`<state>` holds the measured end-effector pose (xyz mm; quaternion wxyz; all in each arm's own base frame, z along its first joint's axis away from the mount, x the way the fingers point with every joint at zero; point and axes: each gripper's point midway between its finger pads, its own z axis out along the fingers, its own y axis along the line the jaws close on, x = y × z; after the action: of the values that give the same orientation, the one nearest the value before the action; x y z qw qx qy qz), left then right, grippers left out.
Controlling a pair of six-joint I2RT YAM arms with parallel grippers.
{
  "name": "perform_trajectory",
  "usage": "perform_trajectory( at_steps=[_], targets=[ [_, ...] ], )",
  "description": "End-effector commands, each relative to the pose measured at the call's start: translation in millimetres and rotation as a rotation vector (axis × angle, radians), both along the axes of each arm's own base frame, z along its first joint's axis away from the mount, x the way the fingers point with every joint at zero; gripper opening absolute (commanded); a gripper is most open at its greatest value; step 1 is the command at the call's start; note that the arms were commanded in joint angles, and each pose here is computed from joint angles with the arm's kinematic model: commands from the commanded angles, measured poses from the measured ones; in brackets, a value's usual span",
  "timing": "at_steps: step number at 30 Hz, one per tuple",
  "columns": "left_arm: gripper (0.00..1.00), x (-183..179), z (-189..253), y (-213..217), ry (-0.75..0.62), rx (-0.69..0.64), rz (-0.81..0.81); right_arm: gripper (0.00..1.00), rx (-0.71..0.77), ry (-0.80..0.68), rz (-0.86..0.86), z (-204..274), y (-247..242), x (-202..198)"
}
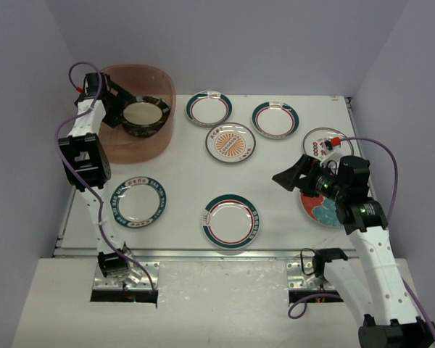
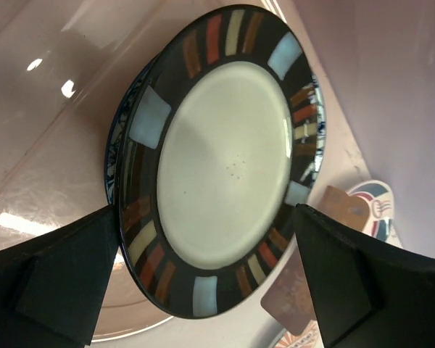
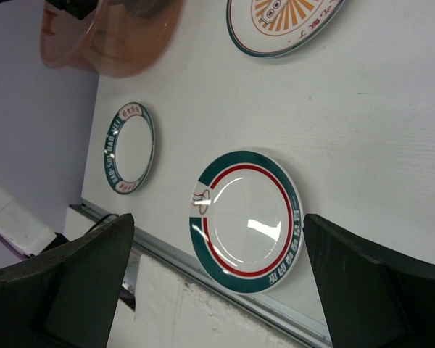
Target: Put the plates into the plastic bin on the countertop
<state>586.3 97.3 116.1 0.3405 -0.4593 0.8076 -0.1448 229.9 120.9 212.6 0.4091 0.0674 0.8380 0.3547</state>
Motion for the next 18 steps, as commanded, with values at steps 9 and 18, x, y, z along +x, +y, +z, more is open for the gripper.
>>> perform_trajectory(
  at_steps=[9,18],
  targets=[
    [1.00,1.8,12.4,-23.6,0.062,0.128,-0.100,0.99,-0.025,0.003,0.065,-1.5,3.8,0.5],
    [1.00,-2.5,72.6,-21.3,-0.052,0.177,-0.139,0.99,-0.059,-0.015,0.076,17.9,1.0,-4.0]
  ],
)
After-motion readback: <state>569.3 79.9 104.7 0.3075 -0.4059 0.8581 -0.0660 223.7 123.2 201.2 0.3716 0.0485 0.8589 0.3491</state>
